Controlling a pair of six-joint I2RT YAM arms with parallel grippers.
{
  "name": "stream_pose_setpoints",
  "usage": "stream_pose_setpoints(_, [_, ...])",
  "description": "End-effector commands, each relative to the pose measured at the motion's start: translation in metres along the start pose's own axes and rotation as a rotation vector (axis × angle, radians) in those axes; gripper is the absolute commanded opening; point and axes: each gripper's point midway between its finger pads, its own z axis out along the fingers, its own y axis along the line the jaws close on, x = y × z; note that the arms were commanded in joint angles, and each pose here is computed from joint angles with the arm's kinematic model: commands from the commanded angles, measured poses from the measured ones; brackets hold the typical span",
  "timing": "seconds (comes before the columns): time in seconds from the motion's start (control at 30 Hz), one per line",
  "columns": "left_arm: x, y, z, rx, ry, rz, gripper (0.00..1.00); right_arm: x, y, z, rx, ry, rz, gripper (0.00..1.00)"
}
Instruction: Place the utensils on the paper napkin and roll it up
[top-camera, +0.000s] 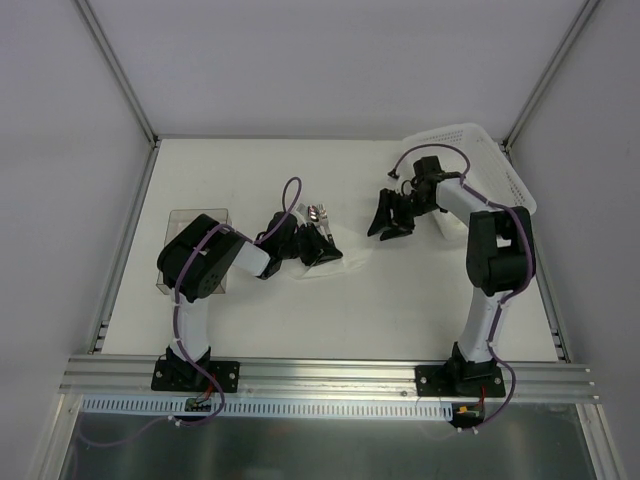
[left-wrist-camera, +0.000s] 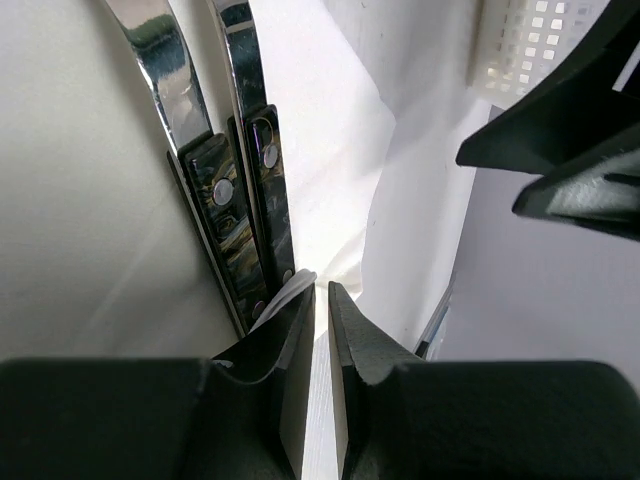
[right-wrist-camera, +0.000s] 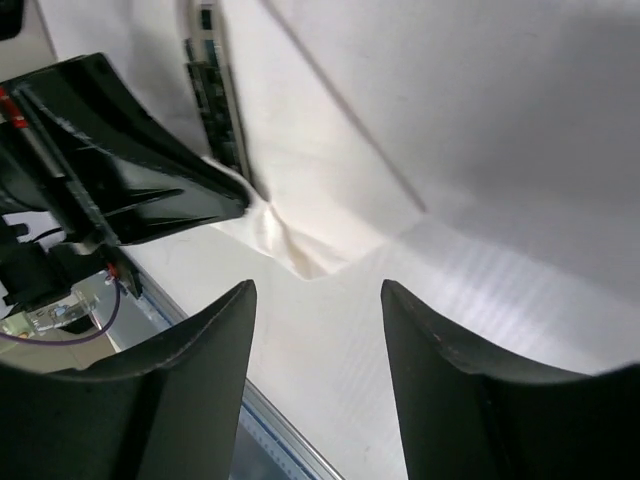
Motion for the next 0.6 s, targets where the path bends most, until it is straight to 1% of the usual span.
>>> stream_pose_setpoints(0.0, [0.006, 0.042, -0.003, -0.131, 0.006, -0.028, 0.13, 0.006, -0.029, -0.006, 0.092, 0.037, 0.013, 0.57])
stream_pose_setpoints(0.13, [0.007, 0.042, -0.002, -0.132, 0.013, -0.032, 0.13, 0.000, -0.047, 0.004, 0.112, 0.049, 0.030, 0.60])
stream_pose_setpoints(0.33, [0.008, 0.043, -0.003, -0.134, 0.012, -0.037, 0.13, -0.006, -0.042, 0.025, 0.030, 0.065, 0.046, 0.63])
stream_pose_setpoints(0.43, [0.008, 0.043, -0.003, -0.134, 0.012, -0.042, 0.13, 0.001, -0.037, 0.036, 0.014, 0.098, 0.062, 0.63])
stream_pose_setpoints(0.57, [0.008, 0.043, -0.003, -0.131, 0.013, -0.045, 0.13, 0.020, -0.030, 0.054, -0.010, 0.164, 0.063, 0.63])
